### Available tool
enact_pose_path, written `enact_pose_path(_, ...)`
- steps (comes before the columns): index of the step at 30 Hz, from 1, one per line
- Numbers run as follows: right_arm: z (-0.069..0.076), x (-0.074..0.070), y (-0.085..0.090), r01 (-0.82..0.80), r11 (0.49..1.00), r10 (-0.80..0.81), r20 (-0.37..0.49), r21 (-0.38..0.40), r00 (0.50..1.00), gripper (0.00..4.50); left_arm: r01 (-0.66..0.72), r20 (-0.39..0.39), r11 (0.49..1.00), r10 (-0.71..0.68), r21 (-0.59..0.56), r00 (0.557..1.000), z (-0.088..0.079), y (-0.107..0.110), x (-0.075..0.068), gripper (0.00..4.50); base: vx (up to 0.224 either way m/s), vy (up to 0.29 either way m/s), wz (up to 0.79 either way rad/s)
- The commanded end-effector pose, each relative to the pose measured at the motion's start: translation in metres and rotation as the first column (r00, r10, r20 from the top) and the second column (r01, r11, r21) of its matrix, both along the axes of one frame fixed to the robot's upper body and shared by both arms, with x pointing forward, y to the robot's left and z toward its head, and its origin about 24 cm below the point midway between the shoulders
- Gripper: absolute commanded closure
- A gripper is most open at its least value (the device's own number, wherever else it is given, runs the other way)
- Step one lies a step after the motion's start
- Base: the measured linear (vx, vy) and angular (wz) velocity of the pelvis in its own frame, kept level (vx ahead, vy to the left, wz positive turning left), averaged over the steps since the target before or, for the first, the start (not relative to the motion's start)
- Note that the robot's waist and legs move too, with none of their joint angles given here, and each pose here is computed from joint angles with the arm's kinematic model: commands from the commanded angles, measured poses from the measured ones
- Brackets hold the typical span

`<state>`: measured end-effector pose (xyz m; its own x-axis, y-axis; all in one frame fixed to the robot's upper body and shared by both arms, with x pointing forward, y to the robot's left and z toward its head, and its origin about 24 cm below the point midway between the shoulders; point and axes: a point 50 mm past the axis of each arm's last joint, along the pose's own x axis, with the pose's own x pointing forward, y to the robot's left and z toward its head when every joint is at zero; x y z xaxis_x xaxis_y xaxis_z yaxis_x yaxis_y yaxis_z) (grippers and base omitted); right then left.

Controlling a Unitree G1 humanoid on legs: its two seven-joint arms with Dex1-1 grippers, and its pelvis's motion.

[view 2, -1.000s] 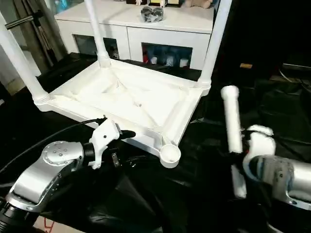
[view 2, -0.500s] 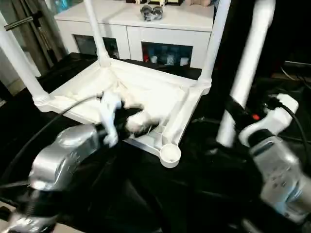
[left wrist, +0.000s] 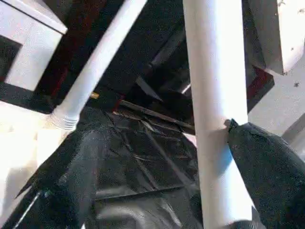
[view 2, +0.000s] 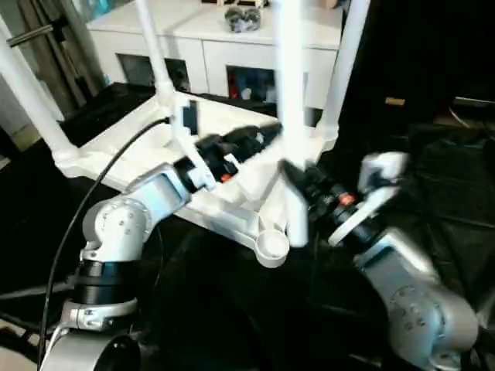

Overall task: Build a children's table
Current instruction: Pick table leg

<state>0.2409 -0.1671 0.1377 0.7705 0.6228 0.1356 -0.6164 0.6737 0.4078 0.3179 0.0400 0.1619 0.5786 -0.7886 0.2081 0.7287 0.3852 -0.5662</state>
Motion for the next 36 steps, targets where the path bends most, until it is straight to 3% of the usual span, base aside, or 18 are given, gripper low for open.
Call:
enact_pose_path(1, 0.005, -0.002, 0.011, -0.067, 0.998, 0.067, 0.043, -0.008, 0.997, 3.1, 0.064, 0.015, 0.998, -0.064, 0.004, 0.998, 0.011, -0.026, -0.004, 0.0, 0.0, 0.0, 0.0)
enact_pose_path(8, 0.0, -0.001, 0.014, -0.089, 0.995, 0.09, 0.045, -0.037, 0.995, 3.1, 0.083, -0.014, 0.995, -0.084, -0.06, 0.996, 0.013, -0.026, -0.007, 0.0, 0.0, 0.0, 0.0)
enact_pose_path(9, 0.0, 0.0, 0.015, -0.088, 0.995, 0.09, 0.043, -0.043, 0.995, 3.1, 0.104, -0.012, 0.992, -0.106, -0.078, 0.994, 0.013, -0.027, -0.009, 0.37, 0.0, 0.0, 0.0)
enact_pose_path(15, -0.001, 0.002, 0.018, -0.095, 0.994, 0.097, 0.046, -0.048, 0.994, 3.1, 0.194, -0.024, 0.976, -0.197, -0.099, 0.98, 0.009, -0.034, -0.02, 0.18, 0.0, 0.0, 0.0)
enact_pose_path(19, 0.001, 0.002, 0.02, -0.105, 0.993, 0.108, 0.058, -0.046, 0.993, 3.1, 0.191, -0.022, 0.976, -0.194, -0.104, 0.981, 0.01, -0.033, -0.02, 0.0, 0.0, 0.0, 0.0)
enact_pose_path(22, 0.002, 0.001, 0.022, -0.116, 0.992, 0.119, 0.062, -0.046, 0.991, 3.1, 0.135, -0.035, 0.991, -0.136, -0.026, 0.99, 0.003, -0.032, -0.015, 0.0, 0.0, 0.0, 0.0)
enact_pose_path(31, 0.0, 0.002, 0.024, -0.113, 0.992, 0.116, 0.063, -0.049, 0.991, 3.1, 0.097, -0.055, 0.995, -0.098, -0.035, 0.994, 0.002, -0.029, -0.012, 0.0, 0.0, 0.0, 0.0)
enact_pose_path(36, 0.0, 0.003, 0.025, -0.11, 0.993, 0.113, 0.063, -0.05, 0.992, 3.1, 0.085, -0.062, 0.996, -0.087, -0.039, 0.994, 0.0, -0.027, -0.011, 0.46, 0.0, 0.0, 0.0)
